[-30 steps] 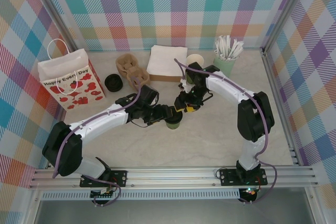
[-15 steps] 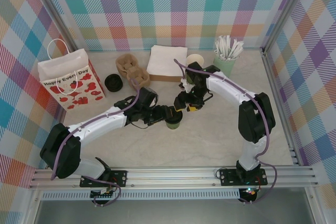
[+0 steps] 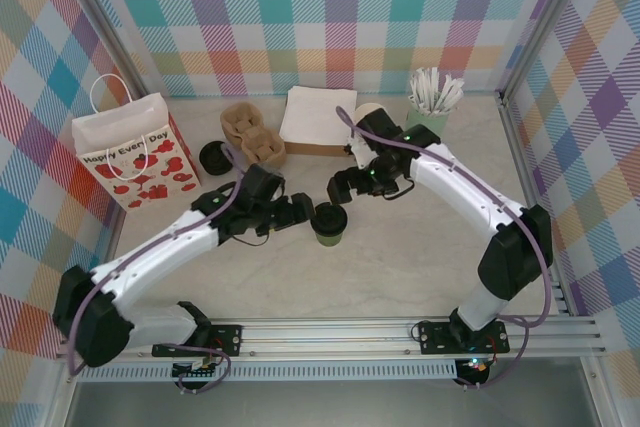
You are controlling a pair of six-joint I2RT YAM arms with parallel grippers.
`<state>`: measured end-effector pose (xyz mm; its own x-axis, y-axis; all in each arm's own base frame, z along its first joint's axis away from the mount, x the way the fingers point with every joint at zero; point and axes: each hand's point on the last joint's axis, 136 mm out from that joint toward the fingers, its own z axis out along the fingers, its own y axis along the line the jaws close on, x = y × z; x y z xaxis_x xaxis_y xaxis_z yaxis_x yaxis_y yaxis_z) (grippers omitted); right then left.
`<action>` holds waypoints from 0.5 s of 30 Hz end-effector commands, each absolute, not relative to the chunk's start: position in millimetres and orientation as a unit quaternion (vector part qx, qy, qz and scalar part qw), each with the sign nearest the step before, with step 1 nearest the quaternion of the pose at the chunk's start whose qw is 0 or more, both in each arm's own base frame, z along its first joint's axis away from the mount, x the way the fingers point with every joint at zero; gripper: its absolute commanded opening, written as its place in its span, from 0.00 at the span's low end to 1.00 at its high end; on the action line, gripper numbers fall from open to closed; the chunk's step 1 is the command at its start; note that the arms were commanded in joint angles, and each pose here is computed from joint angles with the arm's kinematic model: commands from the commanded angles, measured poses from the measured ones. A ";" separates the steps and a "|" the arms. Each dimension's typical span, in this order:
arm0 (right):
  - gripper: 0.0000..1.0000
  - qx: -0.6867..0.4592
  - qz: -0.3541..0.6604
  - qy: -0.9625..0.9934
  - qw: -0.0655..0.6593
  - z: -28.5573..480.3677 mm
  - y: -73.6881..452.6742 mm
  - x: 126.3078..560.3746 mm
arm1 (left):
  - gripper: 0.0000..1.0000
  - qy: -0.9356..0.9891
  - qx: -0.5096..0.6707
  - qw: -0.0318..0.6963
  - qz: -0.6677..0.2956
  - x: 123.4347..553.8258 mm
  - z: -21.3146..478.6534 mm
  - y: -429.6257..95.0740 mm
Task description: Pack the takeout coffee
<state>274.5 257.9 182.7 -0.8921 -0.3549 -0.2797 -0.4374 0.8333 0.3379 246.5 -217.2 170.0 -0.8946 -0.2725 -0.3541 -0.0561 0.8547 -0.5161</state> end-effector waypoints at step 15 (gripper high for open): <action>1.00 -0.314 0.044 0.947 0.050 144.8 286.9 251.6 | 1.00 0.926 -0.151 0.290 -0.190 211.2 169.0 -132.4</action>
<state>254.5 287.6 139.8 -0.8120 -0.5663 -0.1413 -0.5784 0.8131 0.0651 213.4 -142.3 173.3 -0.7941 -0.3713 -0.4813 -0.1342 0.8793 -0.4570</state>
